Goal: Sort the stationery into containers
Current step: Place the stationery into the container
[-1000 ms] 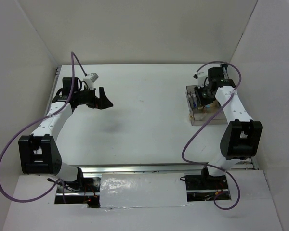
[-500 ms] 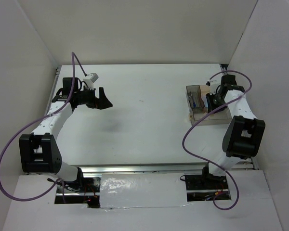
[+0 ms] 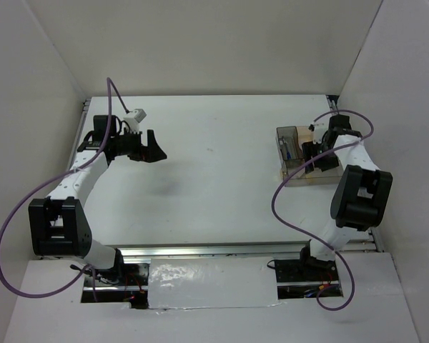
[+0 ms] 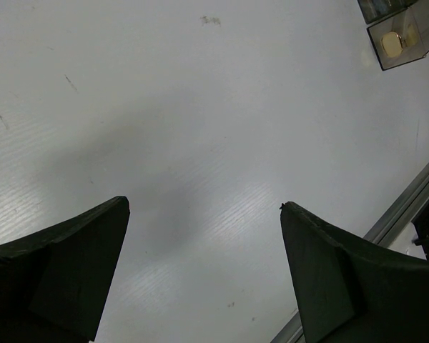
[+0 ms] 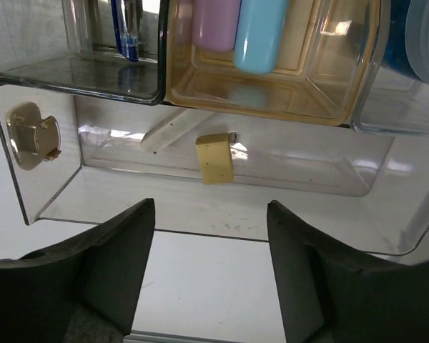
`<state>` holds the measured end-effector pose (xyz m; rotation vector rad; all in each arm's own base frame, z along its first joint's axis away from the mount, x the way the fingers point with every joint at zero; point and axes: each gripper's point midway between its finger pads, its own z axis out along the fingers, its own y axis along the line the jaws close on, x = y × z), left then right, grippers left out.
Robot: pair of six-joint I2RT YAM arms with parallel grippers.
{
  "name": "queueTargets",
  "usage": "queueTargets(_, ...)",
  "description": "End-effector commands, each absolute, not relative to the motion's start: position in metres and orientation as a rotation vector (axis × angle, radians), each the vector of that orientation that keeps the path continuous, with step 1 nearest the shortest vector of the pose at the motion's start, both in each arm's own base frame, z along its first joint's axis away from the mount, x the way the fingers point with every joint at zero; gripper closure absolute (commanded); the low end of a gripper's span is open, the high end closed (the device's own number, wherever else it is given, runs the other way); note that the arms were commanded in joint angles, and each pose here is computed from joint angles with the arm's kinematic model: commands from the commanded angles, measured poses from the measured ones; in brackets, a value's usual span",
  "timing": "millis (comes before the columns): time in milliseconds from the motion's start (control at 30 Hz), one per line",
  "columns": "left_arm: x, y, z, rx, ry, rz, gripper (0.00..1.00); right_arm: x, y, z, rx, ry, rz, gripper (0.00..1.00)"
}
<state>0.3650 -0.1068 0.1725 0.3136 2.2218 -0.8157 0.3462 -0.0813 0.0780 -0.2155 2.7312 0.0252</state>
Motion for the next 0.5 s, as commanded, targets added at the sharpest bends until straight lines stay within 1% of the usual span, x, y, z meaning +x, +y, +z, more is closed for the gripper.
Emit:
queueTargets(0,0.369,-0.106,0.191,0.34,2.17,-0.786,0.01,0.36,-0.081,0.097,-0.189,2.667,0.031,0.28)
queueTargets(33,0.369,-0.106,0.192,0.341,2.167,-0.785,0.01,0.362,-0.079,0.105,-0.184,2.646,0.044,0.26)
queueTargets(100,0.368,-0.105,0.198,0.343,2.155,-0.776,0.01,0.359,-0.072,0.129,-0.178,2.599,0.061,0.16)
queueTargets(133,0.366,-0.106,0.199,0.348,2.159,-0.778,0.01,0.358,-0.063,0.153,-0.184,2.547,0.101,0.14)
queueTargets(167,0.366,-0.104,0.203,0.354,2.151,-0.773,0.01,0.358,-0.058,0.166,-0.188,2.512,0.123,0.03)
queueTargets(200,0.365,-0.103,0.206,0.358,2.148,-0.772,0.01,0.361,-0.052,0.187,-0.173,2.461,0.141,0.0)
queueTargets(333,0.367,-0.088,0.211,0.29,2.167,-0.677,0.01,0.353,-0.026,0.258,-0.167,2.28,0.193,0.0)
queueTargets(467,0.359,-0.075,0.221,0.267,2.157,-0.612,0.01,0.34,-0.019,0.294,-0.125,2.137,0.189,0.0)
